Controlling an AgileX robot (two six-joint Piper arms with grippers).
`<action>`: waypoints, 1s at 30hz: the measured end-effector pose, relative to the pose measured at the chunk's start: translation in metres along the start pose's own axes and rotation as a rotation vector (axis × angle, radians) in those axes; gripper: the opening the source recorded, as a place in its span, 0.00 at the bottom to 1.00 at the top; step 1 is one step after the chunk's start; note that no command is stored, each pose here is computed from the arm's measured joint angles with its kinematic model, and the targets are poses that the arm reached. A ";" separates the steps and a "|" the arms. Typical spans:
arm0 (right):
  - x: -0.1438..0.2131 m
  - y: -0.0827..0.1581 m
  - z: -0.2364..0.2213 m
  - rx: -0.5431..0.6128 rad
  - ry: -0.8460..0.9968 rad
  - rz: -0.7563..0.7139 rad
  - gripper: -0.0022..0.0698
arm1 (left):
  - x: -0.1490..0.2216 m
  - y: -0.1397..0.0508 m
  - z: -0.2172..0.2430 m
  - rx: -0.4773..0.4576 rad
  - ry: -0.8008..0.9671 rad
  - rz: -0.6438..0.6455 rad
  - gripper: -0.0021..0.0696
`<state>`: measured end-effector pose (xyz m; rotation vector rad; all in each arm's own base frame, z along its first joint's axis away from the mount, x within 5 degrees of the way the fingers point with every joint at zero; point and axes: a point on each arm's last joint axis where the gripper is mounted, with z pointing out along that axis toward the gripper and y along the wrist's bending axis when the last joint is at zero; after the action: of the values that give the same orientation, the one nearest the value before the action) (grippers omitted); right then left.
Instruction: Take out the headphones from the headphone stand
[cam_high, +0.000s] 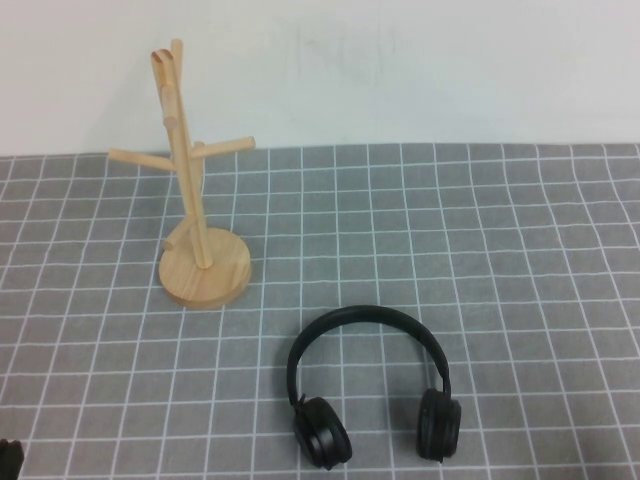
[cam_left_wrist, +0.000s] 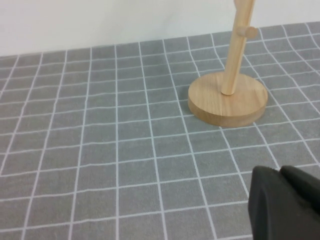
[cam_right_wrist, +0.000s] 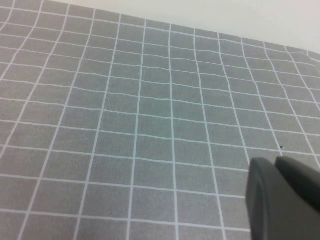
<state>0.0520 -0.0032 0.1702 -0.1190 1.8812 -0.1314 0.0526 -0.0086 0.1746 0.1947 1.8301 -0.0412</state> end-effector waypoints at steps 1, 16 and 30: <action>0.000 0.000 0.000 0.000 0.000 0.000 0.02 | 0.000 0.000 0.000 0.002 0.004 -0.002 0.02; 0.000 0.000 0.000 0.000 0.000 0.000 0.02 | 0.001 -0.001 0.000 0.006 0.017 -0.006 0.02; 0.000 0.000 0.000 0.000 0.000 0.000 0.02 | 0.001 -0.001 0.000 0.006 0.017 -0.006 0.02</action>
<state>0.0520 -0.0032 0.1702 -0.1190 1.8812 -0.1314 0.0521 -0.0090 0.1735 0.1940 1.8476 -0.0496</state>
